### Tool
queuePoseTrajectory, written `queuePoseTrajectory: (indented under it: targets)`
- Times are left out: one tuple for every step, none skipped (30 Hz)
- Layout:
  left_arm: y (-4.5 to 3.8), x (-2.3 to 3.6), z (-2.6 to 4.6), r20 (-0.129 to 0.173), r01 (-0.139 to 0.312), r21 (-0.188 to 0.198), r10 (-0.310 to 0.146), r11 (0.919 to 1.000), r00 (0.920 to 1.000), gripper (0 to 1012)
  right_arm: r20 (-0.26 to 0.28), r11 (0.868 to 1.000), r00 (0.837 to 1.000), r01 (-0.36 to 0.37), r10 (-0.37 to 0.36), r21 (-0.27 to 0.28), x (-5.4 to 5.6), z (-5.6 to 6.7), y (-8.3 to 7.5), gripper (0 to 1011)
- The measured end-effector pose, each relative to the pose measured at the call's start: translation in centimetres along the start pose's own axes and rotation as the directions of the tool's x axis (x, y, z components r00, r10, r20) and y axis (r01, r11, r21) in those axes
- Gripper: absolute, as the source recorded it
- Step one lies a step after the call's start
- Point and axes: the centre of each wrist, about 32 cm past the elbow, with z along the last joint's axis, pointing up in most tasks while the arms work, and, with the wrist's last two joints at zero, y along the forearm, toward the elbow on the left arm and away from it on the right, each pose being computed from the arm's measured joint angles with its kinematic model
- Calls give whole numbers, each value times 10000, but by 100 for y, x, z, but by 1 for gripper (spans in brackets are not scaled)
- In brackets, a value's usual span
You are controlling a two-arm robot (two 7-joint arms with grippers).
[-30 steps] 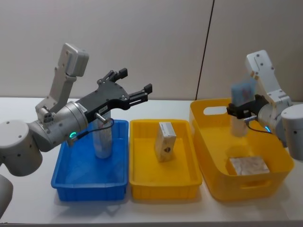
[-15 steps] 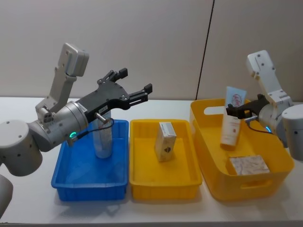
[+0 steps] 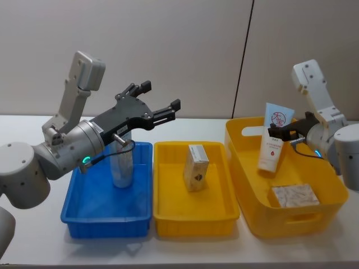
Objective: Bimanual collaborative sorting of washing and personal care products
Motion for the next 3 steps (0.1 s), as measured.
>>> queuePoseTrajectory:
  targets:
    - [0, 0, 0, 0, 0, 0, 0, 10000, 10000, 1001, 0, 10000, 10000, 0, 0, 0, 0, 0, 0, 1003]
    - [0, 0, 0, 0, 1, 0, -1, 10000, 10000, 1001, 0, 10000, 10000, 0, 0, 0, 0, -1, 0, 1003]
    - [0, 0, 0, 0, 0, -1, 0, 10000, 10000, 1001, 0, 10000, 10000, 0, 0, -1, 0, -1, 0, 1003]
